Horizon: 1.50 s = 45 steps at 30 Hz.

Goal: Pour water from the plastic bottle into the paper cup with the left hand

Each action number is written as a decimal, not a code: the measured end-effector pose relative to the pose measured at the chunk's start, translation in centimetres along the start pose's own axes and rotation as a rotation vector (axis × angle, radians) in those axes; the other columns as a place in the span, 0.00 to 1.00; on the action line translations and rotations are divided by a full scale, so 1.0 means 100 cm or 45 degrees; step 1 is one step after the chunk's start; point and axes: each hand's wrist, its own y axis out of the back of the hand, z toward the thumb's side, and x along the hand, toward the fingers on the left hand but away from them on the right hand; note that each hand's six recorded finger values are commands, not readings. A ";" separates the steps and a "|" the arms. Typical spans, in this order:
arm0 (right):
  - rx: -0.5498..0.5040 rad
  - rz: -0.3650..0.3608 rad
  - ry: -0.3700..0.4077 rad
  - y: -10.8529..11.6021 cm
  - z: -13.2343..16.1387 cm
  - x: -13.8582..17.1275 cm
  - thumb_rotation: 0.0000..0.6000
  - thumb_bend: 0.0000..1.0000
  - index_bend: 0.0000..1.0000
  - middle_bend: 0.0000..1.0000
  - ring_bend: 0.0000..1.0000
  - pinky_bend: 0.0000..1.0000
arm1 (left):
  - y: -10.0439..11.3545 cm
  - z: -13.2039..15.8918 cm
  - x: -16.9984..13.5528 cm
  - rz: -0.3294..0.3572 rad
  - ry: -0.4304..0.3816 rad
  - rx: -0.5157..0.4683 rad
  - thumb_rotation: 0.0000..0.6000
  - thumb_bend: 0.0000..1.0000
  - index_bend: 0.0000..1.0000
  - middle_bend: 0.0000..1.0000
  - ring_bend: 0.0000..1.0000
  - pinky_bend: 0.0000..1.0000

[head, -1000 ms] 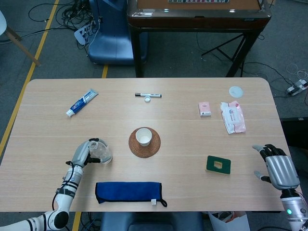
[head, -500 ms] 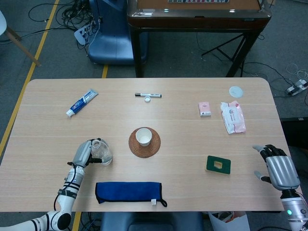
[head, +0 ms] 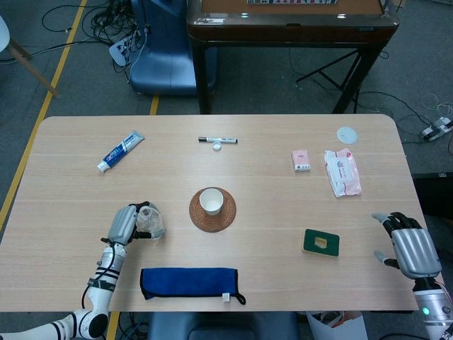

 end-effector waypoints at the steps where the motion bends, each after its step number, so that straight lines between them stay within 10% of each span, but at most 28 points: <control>1: -0.001 0.002 0.000 0.000 0.000 -0.001 1.00 0.01 0.27 0.33 0.22 0.33 | 0.000 0.001 0.001 0.000 -0.004 0.015 1.00 0.02 0.71 0.80 0.51 0.34; 45: -0.032 -0.008 -0.003 0.006 -0.005 -0.002 1.00 0.01 0.27 0.33 0.22 0.33 | 0.013 0.070 0.040 0.089 0.057 0.847 1.00 0.02 0.74 0.85 0.52 0.37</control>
